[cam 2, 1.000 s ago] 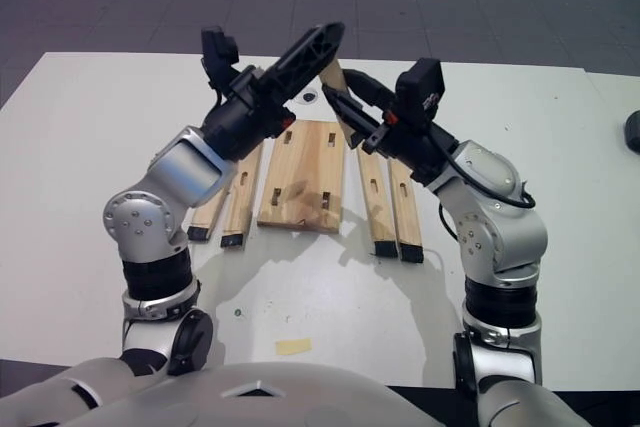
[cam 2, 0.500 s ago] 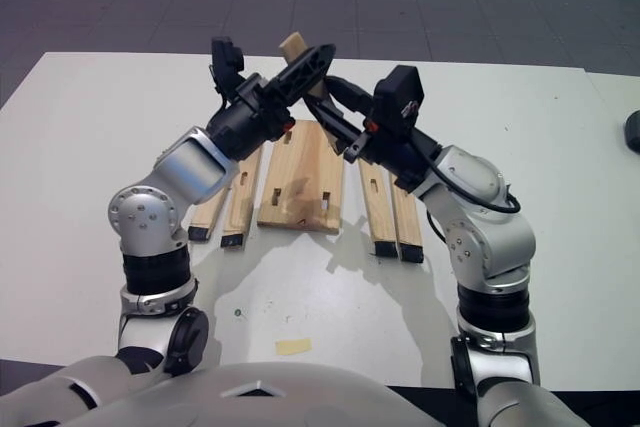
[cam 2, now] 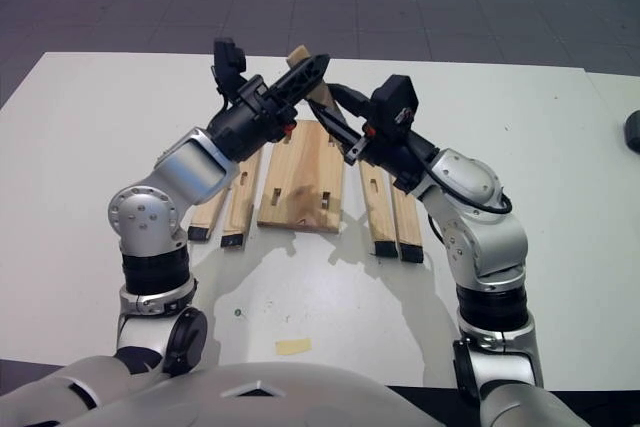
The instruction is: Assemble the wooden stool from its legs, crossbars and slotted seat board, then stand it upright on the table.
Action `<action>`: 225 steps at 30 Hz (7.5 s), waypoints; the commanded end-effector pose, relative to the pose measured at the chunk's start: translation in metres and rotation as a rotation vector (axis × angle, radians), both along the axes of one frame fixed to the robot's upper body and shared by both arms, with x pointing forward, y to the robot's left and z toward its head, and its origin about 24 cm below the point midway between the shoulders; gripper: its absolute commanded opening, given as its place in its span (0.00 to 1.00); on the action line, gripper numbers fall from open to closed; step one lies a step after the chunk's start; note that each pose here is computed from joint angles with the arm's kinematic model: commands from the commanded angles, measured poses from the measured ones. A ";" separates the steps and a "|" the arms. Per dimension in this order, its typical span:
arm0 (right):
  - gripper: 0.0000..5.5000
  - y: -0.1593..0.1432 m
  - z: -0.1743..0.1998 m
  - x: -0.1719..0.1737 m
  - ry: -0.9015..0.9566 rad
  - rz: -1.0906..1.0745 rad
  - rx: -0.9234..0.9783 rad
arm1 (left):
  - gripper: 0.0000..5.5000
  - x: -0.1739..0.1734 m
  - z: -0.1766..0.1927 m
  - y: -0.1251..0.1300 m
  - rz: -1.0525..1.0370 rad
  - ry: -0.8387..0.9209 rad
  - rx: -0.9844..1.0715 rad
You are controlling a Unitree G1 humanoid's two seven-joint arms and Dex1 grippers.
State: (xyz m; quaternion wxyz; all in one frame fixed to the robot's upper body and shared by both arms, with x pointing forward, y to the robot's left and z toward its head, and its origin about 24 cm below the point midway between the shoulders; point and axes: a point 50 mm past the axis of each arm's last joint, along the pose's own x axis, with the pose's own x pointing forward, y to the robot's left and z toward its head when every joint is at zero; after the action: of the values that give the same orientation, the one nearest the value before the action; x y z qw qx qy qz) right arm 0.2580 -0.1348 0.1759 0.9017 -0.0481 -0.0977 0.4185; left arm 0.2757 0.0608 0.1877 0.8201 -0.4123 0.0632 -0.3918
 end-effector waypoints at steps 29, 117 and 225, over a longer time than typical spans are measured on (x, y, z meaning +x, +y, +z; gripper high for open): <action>0.89 -0.120 -0.012 0.027 0.036 -0.673 0.098 | 0.08 -0.016 -0.030 0.117 0.811 -0.236 0.476; 0.98 -0.064 0.002 0.061 0.069 -0.744 0.273 | 0.23 -0.008 -0.128 0.127 0.847 -0.130 0.872; 0.98 -0.067 -0.013 0.067 0.114 -0.750 0.258 | 0.98 0.013 0.002 0.132 1.021 -0.607 0.805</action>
State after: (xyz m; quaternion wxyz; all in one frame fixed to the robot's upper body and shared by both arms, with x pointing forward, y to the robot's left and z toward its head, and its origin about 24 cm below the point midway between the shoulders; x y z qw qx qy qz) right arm 0.3274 -0.1972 0.1670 0.9932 0.0567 -0.0842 0.0568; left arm 0.3035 0.1914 0.1944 0.9669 0.0795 -0.2421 -0.0128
